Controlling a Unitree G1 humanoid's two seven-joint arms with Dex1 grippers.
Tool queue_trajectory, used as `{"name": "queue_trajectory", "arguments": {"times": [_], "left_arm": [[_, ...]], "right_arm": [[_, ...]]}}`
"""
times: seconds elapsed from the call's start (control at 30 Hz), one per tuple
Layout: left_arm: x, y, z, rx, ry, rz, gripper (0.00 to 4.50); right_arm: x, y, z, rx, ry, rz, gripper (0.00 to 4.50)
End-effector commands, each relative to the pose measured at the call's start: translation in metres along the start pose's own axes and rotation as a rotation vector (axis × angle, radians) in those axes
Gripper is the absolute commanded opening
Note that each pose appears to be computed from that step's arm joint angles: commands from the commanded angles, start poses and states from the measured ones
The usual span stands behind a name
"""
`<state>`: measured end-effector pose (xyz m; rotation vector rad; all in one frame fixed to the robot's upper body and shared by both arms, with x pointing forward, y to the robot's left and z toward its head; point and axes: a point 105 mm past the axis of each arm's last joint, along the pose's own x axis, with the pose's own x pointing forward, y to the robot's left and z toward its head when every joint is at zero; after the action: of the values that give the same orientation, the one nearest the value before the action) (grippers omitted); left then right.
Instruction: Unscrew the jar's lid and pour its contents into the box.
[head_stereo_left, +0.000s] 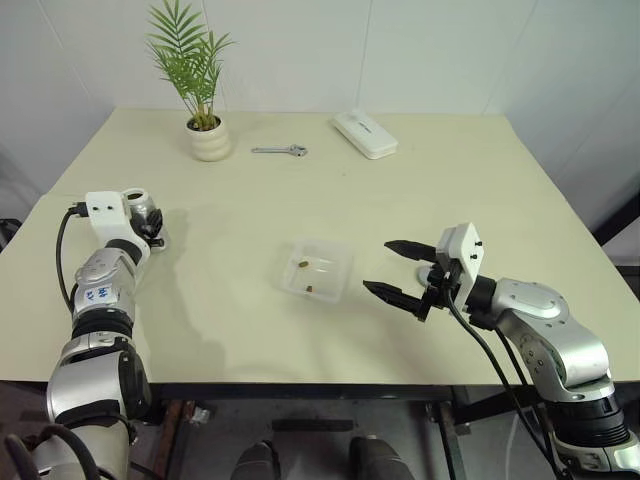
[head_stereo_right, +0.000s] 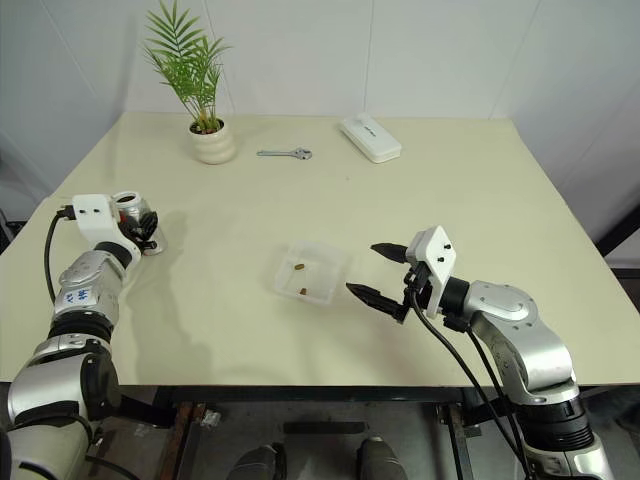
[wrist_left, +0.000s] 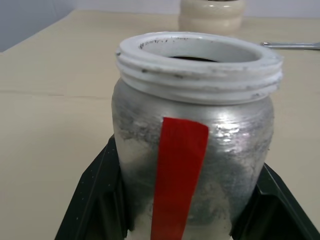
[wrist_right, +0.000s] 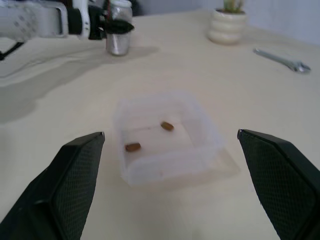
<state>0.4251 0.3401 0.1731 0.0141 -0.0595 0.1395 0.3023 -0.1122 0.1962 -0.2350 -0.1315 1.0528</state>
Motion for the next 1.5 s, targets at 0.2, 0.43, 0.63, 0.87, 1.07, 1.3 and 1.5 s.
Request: {"name": "queue_trajectory", "arguments": {"times": [0.2,0.43,0.63,0.87,1.07,1.3,1.5], "left_arm": [[-0.010,0.012,0.004,0.028,-0.073,0.006,3.88],[-0.023,0.028,-0.001,0.093,-0.069,0.034,4.46],[-0.050,0.039,-0.003,0.183,-0.052,-0.033,4.46],[-0.084,0.057,-0.010,0.294,0.022,-0.051,4.46],[-0.112,0.022,0.005,0.595,0.015,-0.308,4.46],[-0.139,-0.082,0.055,0.565,-0.229,-0.874,4.46],[-0.150,-0.116,0.043,0.637,-0.182,-1.174,4.46]], "right_arm": [[0.009,0.008,0.020,-0.138,-0.082,0.075,4.50],[0.015,0.012,0.054,-0.191,-0.181,0.137,4.50],[0.019,0.022,0.071,-0.213,-0.238,0.185,4.50],[0.012,0.016,0.059,-0.189,-0.198,0.154,4.50],[-0.006,0.008,0.050,-0.160,-0.129,0.114,4.50],[-0.039,-0.007,0.041,-0.187,-0.050,0.077,4.50],[-0.054,-0.015,0.030,-0.160,0.067,0.093,4.50]]}}
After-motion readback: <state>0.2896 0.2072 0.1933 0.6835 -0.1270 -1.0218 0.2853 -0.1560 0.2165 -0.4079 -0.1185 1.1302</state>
